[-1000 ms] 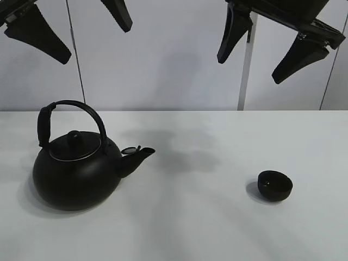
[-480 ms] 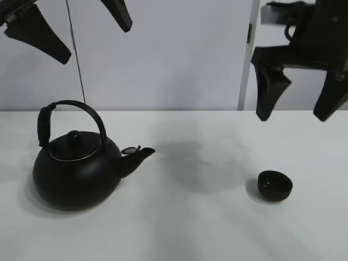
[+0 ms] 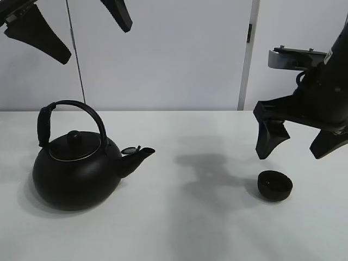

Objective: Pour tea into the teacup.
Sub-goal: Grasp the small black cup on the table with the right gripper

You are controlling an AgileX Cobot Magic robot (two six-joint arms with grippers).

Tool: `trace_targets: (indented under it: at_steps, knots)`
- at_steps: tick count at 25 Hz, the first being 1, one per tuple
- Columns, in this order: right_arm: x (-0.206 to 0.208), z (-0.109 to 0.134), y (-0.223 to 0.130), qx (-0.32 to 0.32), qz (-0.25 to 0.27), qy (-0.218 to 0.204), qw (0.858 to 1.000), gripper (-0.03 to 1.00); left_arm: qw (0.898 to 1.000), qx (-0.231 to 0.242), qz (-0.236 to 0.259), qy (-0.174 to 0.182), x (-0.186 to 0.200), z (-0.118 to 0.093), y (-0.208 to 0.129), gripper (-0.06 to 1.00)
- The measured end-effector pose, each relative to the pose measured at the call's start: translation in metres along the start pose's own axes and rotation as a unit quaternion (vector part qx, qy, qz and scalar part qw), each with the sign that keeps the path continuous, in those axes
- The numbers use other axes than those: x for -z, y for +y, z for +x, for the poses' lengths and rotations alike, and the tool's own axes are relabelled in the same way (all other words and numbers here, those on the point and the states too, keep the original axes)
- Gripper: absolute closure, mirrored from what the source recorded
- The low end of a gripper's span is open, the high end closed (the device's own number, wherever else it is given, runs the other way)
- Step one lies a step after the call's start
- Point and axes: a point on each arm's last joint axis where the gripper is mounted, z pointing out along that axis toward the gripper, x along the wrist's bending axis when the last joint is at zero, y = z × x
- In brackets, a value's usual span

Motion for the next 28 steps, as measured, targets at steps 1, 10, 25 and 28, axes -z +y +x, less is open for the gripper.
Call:
trace_targets:
  at_steps: [1, 10, 25, 28]
  knots:
    - [-0.001, 0.0, 0.0, -0.002, -0.007, 0.001, 1.0, 0.35, 1.0, 0.0, 0.0, 0.0, 0.0, 0.0, 0.0, 0.25]
    - [-0.036, -0.001, -0.004, -0.012, 0.031, 0.001, 0.999, 0.37, 1.0, 0.0, 0.0, 0.0, 0.0, 0.0, 0.0, 0.25]
    - [-0.063, -0.002, -0.008, -0.018, 0.052, 0.001, 0.999, 0.43, 1.0, 0.0, 0.0, 0.0, 0.0, 0.0, 0.0, 0.25]
    - [-0.069, -0.003, -0.011, -0.022, 0.062, 0.0, 0.998, 0.47, 1.0, 0.0, 0.0, 0.0, 0.0, 0.0, 0.0, 0.25]
